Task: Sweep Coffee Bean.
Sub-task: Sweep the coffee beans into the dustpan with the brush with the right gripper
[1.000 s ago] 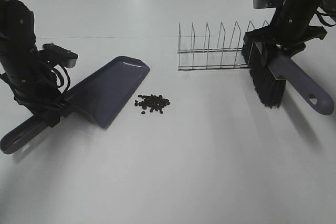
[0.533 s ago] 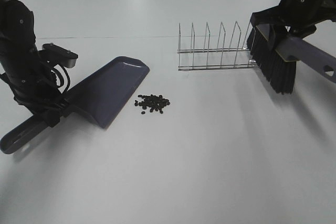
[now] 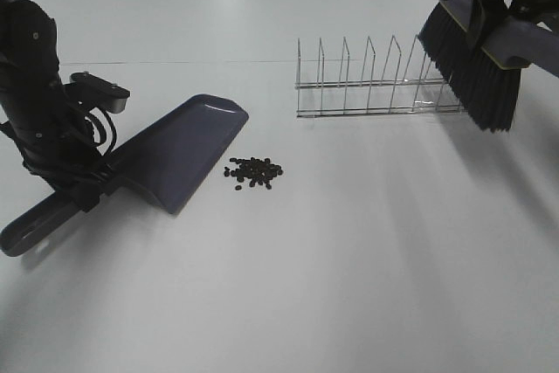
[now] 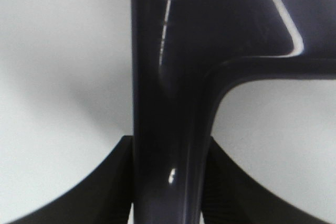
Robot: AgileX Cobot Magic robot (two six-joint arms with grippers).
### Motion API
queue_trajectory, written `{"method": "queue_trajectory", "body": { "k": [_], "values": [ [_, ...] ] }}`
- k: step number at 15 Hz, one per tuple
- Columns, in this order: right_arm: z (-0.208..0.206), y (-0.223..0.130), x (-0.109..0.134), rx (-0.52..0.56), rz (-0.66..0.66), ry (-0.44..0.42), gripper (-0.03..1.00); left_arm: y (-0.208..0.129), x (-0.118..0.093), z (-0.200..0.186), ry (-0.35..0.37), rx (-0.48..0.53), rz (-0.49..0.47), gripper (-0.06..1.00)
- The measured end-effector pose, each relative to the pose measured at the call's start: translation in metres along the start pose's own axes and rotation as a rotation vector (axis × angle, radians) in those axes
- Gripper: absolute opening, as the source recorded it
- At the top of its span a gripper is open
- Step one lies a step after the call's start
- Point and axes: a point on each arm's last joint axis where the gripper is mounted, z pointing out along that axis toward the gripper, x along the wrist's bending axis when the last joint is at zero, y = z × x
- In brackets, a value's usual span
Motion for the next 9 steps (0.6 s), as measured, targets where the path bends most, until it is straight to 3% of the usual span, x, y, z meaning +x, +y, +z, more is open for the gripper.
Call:
{"method": "queue_trajectory", "body": {
  "k": [3, 9],
  "values": [
    [-0.004, -0.006, -0.001, 0.054, -0.004, -0.008, 0.34, 0.000, 0.000, 0.000, 0.000, 0.000, 0.000, 0.31],
    [-0.047, -0.013, -0.002, -0.042, 0.000, -0.011, 0.34, 0.000, 0.000, 0.000, 0.000, 0.000, 0.000, 0.31]
  ]
}}
